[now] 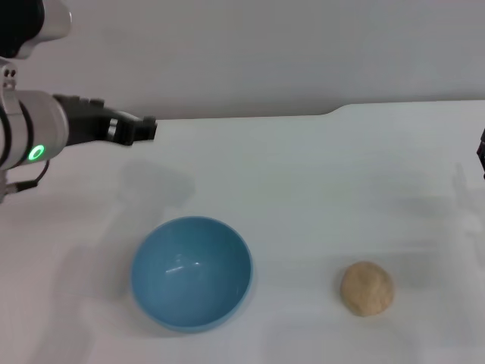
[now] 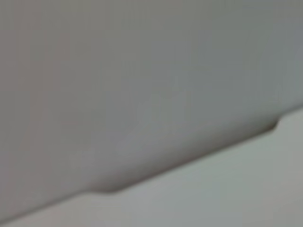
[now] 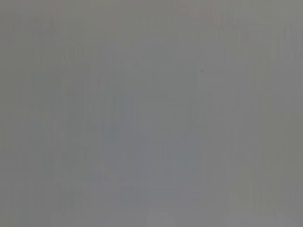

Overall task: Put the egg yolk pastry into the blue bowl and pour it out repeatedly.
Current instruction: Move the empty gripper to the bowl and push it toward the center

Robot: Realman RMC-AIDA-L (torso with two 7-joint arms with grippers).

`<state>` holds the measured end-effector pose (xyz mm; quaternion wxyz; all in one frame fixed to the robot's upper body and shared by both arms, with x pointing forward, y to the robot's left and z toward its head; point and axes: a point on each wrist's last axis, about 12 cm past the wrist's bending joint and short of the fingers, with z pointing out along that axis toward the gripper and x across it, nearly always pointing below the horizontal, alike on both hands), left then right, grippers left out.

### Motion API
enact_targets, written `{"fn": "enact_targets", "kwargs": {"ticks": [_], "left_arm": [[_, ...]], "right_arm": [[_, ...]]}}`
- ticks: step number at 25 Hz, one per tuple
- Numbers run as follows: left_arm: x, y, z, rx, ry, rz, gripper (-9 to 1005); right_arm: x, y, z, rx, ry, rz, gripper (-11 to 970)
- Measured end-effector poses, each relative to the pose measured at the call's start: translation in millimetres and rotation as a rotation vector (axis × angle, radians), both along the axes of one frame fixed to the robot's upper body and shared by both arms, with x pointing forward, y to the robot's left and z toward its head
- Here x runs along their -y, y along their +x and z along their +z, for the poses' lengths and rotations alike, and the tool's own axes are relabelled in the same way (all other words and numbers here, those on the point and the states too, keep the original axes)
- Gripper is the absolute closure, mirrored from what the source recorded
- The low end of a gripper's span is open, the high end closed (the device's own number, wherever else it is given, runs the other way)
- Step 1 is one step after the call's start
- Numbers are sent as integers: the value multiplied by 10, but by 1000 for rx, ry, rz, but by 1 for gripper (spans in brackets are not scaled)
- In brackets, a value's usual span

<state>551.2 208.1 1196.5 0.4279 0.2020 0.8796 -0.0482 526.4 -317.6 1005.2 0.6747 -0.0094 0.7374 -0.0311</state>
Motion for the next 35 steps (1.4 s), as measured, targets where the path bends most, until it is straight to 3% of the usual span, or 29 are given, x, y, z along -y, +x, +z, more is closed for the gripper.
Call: {"fn": "enact_targets", "kwargs": {"ticks": [8,16,35], "left_arm": [[66,-89,111,-252,113,-12,210],[286,-162,83,-351,207,-62,210],[516,26,-355,-529,343,-67,210]], "right_arm": [[0,4,3,1,-5,1,450],[-14,27,15,4,-6,6,450],[0,2,6,4,-7,1,451]]}}
